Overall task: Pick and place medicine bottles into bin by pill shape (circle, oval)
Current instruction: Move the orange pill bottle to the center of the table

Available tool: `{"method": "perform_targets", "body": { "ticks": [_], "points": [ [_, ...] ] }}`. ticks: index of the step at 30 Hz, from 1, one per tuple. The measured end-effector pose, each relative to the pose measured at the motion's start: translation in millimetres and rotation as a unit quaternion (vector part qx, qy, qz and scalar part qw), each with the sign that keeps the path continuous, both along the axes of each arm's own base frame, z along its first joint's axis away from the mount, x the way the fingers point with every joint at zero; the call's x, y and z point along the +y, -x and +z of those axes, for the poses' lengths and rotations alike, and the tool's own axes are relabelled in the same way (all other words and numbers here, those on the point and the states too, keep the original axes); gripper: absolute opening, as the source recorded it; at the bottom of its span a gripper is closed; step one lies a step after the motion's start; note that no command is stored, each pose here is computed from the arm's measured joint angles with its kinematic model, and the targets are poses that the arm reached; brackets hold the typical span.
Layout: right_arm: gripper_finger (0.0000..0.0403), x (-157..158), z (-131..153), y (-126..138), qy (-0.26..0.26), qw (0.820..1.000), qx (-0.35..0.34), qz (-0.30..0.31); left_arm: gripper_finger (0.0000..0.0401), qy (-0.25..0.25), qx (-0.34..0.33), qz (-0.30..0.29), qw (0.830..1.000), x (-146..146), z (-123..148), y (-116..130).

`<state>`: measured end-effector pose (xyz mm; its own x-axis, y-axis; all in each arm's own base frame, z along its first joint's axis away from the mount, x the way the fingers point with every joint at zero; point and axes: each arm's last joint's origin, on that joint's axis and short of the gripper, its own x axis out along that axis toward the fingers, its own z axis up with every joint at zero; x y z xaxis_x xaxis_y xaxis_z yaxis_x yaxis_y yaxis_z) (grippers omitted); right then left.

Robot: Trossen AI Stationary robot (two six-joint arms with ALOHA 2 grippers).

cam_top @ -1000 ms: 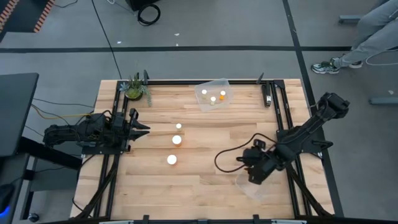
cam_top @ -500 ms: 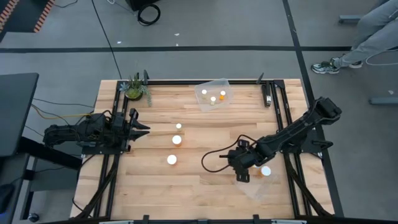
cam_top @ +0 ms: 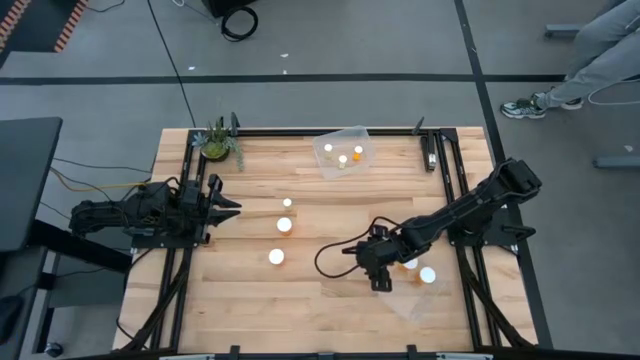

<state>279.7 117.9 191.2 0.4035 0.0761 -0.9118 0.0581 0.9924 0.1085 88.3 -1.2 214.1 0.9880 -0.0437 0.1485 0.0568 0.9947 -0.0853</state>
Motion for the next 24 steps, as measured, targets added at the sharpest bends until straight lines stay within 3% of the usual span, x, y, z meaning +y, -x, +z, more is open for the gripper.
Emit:
{"method": "perform_targets", "body": {
  "ticks": [8,15,24],
  "points": [
    [0.0264,0.6,21.8,-6.9,0.042,0.998,-0.035,0.040,0.0084,0.000,-0.001,0.000,1.000,0.0,0.3,0.1],
    [0.0264,-6.9,61.3,1.2,0.139,0.983,-0.082,0.087,0.0084,0.000,0.000,0.000,1.000,0.0,0.1,0.0],
    [0.0264,-35.5,81.2,35.6,0.142,0.972,-0.171,0.078,0.0082,0.000,0.000,0.000,1.000,0.0,0.1,0.0]
  ]
}}
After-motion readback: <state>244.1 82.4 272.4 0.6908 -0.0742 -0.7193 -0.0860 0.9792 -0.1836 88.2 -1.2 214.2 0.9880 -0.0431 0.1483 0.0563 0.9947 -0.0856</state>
